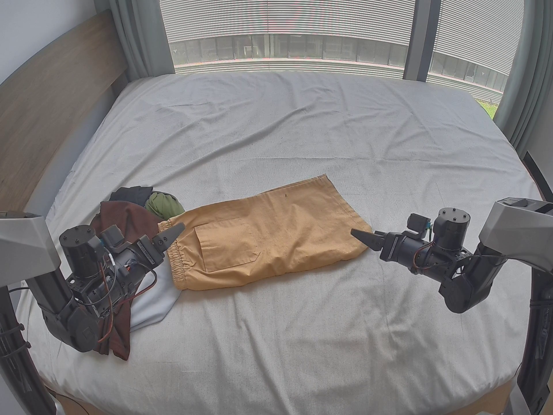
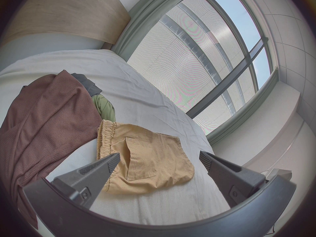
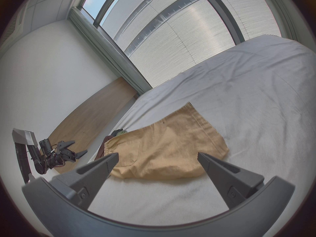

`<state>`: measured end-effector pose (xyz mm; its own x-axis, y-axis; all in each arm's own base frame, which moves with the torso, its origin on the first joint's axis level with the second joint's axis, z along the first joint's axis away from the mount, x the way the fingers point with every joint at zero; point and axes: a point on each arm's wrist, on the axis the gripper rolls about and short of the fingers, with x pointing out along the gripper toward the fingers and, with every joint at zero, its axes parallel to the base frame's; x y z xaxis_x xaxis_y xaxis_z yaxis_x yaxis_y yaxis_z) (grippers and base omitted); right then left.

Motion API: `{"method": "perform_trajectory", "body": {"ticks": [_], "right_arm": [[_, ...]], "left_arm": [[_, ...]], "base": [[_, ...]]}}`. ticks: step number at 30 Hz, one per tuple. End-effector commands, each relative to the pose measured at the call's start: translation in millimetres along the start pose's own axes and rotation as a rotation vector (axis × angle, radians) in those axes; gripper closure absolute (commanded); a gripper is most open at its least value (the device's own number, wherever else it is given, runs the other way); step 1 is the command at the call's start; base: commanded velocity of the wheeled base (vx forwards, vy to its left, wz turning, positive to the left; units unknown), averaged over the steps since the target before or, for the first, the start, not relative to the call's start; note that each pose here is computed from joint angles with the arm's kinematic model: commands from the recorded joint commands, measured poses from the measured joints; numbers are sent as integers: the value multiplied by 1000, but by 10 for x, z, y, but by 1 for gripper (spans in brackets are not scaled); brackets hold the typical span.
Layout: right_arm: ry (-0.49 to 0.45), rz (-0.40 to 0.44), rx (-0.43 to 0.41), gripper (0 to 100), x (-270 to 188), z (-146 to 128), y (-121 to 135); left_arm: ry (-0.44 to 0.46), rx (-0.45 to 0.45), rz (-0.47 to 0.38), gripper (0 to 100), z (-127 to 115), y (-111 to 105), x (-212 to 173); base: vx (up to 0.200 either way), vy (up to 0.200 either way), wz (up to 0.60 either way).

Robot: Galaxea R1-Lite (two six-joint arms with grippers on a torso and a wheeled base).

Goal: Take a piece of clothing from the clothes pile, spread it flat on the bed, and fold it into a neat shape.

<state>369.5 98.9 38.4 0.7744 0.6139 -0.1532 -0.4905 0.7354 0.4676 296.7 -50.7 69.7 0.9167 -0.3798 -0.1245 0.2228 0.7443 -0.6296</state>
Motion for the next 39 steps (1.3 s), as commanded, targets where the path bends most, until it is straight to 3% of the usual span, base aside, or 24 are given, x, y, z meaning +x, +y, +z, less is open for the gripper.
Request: {"method": "perform_trajectory", "body": {"ticks": [1, 13, 22, 39], "right_arm": [[37, -11, 16, 0, 7, -117, -32], [136, -64, 68, 0, 44, -323, -171], [156, -81, 81, 0, 223, -455, -329], [226, -136, 105, 0, 664, -294, -374]], "left_arm": [[0, 0, 0, 0, -2, -1, -2], [14, -5, 18, 0, -39, 57, 13], [9, -5, 16, 0, -24, 50, 10], [2, -4, 17, 0, -7, 54, 6]], "base": [[0, 0, 0], [0, 0, 0], [0, 0, 0], [0, 0, 0]]}}
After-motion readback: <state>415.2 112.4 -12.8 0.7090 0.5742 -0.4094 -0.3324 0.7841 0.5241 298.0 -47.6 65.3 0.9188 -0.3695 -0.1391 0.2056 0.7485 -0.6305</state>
